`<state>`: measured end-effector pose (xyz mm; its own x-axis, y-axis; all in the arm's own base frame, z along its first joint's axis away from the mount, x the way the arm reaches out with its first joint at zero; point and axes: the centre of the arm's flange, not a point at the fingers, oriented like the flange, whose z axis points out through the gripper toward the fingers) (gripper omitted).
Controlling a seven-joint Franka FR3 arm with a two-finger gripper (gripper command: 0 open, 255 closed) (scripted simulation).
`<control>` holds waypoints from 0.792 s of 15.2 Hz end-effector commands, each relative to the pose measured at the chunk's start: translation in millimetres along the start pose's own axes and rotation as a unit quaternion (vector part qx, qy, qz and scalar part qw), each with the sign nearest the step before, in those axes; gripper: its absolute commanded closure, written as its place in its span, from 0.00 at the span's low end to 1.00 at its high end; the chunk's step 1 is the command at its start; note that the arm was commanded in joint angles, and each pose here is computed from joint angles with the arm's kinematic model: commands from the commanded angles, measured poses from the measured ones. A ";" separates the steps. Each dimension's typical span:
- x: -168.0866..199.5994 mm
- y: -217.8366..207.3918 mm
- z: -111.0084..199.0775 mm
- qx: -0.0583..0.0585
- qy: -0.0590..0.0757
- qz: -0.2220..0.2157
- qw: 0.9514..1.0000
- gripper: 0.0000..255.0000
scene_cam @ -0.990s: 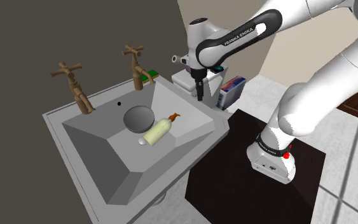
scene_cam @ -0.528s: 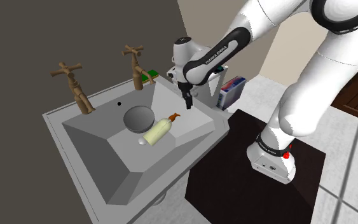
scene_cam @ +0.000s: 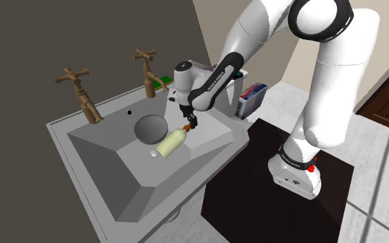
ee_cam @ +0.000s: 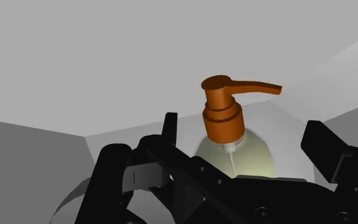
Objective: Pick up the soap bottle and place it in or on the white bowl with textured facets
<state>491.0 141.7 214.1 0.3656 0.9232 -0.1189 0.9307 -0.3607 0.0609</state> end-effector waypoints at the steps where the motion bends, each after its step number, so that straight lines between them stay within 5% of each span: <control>1: 5.9 1.9 14.6 -0.004 0.002 -0.016 1.000 0.00; 12: 6.0 2.2 49.4 -0.004 0.002 -0.016 1.000 0.00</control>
<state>496.0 139.9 164.9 0.3362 0.9344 -0.1176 0.9415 -0.3305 0.0658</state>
